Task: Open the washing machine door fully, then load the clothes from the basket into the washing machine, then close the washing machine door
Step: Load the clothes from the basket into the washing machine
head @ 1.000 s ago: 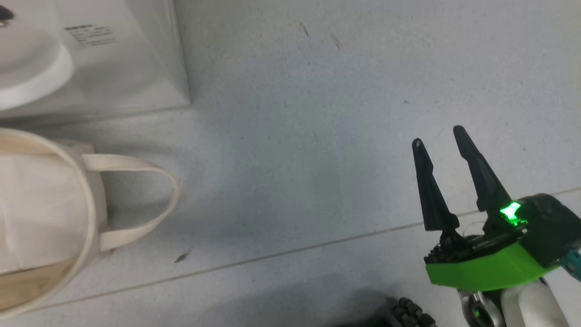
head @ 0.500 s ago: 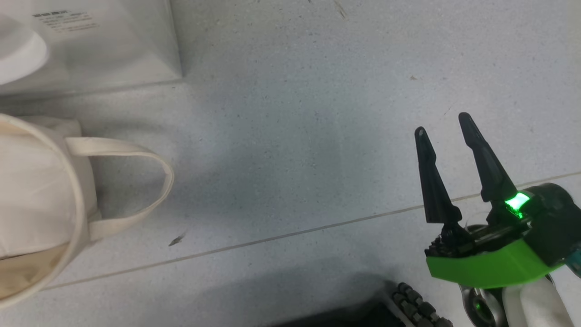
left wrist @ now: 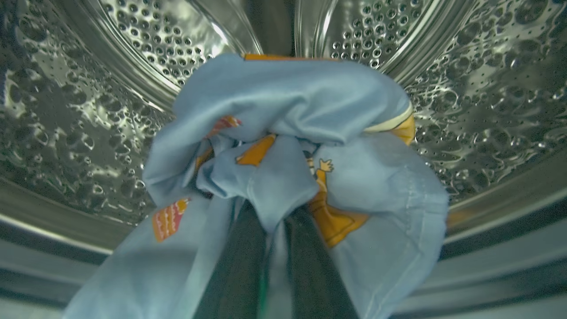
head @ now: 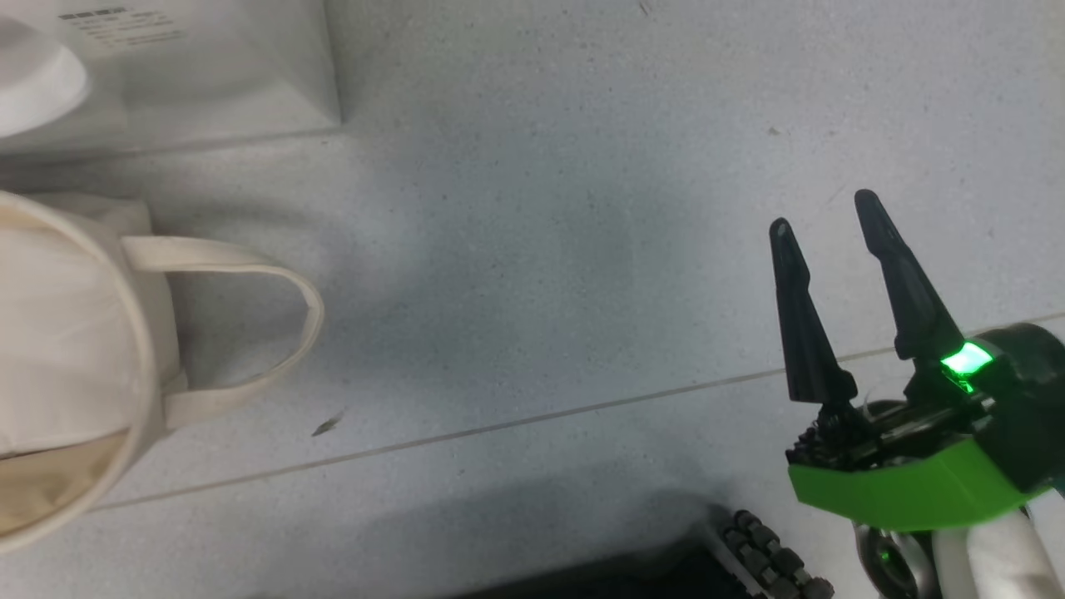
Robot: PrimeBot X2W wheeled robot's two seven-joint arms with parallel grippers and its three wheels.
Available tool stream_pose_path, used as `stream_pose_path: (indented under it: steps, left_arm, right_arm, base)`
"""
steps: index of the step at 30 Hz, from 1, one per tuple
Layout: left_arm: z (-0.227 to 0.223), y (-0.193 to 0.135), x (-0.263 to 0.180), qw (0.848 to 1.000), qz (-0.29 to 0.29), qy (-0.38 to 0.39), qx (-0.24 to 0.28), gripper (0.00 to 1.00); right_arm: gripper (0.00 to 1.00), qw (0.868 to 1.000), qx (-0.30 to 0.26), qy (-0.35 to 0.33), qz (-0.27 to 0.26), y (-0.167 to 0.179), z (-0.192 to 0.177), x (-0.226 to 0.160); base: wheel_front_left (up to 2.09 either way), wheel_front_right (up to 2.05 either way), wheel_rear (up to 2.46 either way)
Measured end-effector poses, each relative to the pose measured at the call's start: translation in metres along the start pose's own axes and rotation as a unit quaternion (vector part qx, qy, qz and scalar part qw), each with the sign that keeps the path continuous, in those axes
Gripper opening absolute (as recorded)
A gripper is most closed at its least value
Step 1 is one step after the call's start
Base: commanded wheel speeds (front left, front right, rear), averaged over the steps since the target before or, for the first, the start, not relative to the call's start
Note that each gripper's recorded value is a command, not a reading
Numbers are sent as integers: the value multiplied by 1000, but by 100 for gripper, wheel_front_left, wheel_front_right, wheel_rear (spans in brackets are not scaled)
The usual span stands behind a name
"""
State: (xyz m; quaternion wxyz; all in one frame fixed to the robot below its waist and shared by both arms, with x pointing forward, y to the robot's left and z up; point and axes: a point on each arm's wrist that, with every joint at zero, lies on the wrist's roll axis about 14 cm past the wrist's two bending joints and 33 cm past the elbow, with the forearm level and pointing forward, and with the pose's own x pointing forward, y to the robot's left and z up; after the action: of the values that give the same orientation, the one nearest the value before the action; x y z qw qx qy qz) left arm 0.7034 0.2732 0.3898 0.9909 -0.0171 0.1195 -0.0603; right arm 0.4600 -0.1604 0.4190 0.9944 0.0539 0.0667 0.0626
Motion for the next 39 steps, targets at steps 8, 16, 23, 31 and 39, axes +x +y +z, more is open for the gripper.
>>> stream_pose_path:
  steps: [8, 16, 23, 31, 39]
  left_arm:
    - [41, -2, 24, 998, -6, -63, 17, 0]
    - [51, -22, 38, 994, -33, -90, 53, 0]
    - [76, -12, 45, 990, -14, -130, 54, 0]
    - [82, 13, 37, 990, 31, -137, 24, 100]
    - [49, -14, 16, 996, 5, -81, -43, 100]
  right_arm:
    - [100, 1000, -18, -4, -10, -9, 1, 3]
    - [100, 999, -27, -3, -18, -13, 2, 2]
    - [100, 1000, -25, 2, -18, -12, -2, 1]
    - [100, 1000, -24, -3, -17, -11, 3, 0]
    - [100, 1000, -19, -20, -7, -3, 20, -3]
  base:
    - [0, 0, 0]
    - [0, 0, 0]
    - [0, 0, 0]
    - [0, 0, 0]
    - [0, 0, 0]
